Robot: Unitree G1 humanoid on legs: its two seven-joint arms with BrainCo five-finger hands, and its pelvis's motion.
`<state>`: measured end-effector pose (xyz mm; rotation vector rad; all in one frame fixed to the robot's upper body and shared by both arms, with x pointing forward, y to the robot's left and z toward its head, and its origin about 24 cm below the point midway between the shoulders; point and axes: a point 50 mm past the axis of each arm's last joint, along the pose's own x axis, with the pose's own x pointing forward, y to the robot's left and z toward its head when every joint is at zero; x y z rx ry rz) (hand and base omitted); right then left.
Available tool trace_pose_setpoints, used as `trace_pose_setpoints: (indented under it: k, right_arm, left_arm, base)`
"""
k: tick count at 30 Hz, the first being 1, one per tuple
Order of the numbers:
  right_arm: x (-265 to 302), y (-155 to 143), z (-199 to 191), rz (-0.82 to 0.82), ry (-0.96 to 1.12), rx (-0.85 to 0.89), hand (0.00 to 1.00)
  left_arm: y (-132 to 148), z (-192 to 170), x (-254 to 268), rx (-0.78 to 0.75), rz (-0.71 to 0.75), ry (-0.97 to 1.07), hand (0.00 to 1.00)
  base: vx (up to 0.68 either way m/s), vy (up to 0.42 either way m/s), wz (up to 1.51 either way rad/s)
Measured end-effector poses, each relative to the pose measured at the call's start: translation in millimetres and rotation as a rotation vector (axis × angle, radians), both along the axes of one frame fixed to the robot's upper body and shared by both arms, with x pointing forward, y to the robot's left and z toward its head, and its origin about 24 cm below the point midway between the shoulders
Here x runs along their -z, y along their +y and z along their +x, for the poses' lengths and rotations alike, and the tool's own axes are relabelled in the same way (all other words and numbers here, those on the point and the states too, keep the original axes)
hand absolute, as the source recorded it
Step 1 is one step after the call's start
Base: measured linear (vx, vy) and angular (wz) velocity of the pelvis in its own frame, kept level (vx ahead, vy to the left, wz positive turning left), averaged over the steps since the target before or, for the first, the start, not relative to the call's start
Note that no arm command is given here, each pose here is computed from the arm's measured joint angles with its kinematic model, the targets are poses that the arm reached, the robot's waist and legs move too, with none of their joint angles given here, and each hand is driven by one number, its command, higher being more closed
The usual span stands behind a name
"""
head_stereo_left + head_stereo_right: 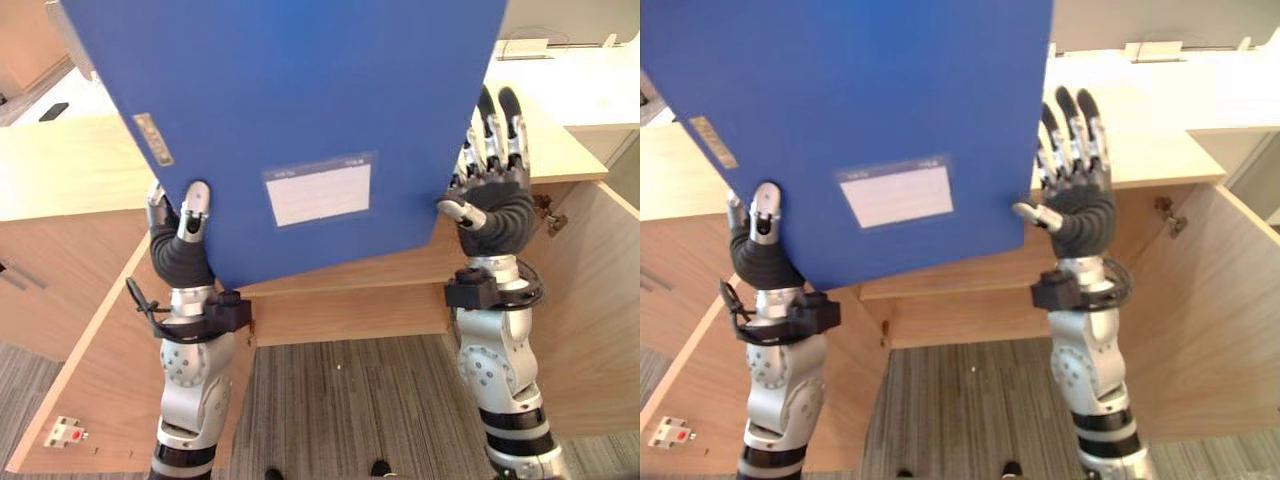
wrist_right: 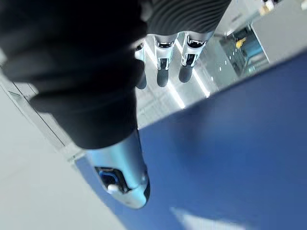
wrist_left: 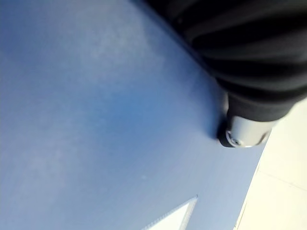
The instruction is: Walk over to the cabinet, pick up the folder, carry it to the office cabinet, place the folder inside the office cabinet, then close the office cabinet door
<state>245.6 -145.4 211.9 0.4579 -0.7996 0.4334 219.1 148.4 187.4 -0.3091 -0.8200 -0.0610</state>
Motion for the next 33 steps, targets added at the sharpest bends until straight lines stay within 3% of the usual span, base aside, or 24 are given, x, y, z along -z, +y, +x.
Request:
trace_pose_setpoints:
  k: [4,11,24,33]
  right_arm:
    - [-3.7,5.8,1.9,-0.044,0.004,-0.127,0.00]
    - [2.5,9.1,11.6,-0.031,0.071,-0.199,0.00]
    - [-3.3,19.6,38.6,-0.206,0.121,-0.236,0.00]
    - [1.6,31.0,50.7,-0.230,0.149,-0.223,0.00]
  left_arm:
    - [3.6,7.1,11.3,-0.010,0.038,0.067,1.00]
    - [5.3,10.6,18.4,-0.017,0.045,0.103,1.00]
    - [14.2,14.8,24.9,-0.010,0.019,0.148,1.00]
    - [12.1,15.1,25.9,0.032,-0.022,0.159,1.00]
  base:
    - [0.00,0.000,0.04]
    - [0.00,0.000,0.01]
    - [-0.01,0.001,0.02]
    - [-0.03,0.007,0.02]
